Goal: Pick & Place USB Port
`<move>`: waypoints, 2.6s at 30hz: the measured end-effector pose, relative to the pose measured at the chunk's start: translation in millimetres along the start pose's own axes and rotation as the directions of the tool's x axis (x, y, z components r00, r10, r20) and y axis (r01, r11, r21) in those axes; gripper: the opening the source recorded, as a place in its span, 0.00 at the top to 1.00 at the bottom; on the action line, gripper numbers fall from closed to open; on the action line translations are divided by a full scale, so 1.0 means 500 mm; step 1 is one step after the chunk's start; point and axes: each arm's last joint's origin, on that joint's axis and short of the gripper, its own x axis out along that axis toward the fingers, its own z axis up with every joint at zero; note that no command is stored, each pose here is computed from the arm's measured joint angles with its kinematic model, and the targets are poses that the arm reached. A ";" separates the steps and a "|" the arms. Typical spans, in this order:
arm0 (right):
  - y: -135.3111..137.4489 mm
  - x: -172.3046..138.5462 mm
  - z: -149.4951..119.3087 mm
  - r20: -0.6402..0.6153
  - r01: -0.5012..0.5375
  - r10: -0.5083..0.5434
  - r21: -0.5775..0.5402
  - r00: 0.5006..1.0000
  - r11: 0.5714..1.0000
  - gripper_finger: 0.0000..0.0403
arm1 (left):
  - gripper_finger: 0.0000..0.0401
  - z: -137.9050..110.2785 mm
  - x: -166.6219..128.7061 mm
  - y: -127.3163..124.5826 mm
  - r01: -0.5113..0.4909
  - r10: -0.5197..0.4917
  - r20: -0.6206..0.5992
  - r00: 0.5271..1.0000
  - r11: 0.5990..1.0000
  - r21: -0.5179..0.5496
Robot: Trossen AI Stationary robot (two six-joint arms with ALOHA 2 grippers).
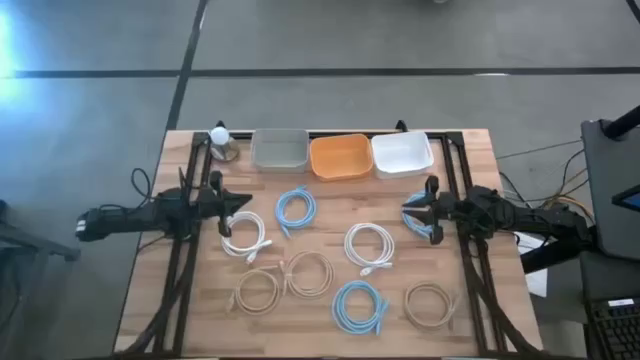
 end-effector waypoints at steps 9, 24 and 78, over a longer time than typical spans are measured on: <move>0.000 0.000 0.000 0.000 0.000 0.000 0.000 1.000 1.000 0.80 | 0.99 0.000 0.000 0.000 0.000 0.000 0.000 1.000 1.000 0.000; 0.000 0.000 0.000 0.000 0.000 0.000 0.000 1.000 1.000 0.82 | 0.99 0.000 0.000 0.000 0.000 0.000 0.000 1.000 1.000 0.000; 0.000 0.000 0.000 0.000 0.000 0.000 0.000 1.000 1.000 0.81 | 0.99 0.000 0.000 0.000 0.000 0.000 0.000 1.000 1.000 0.000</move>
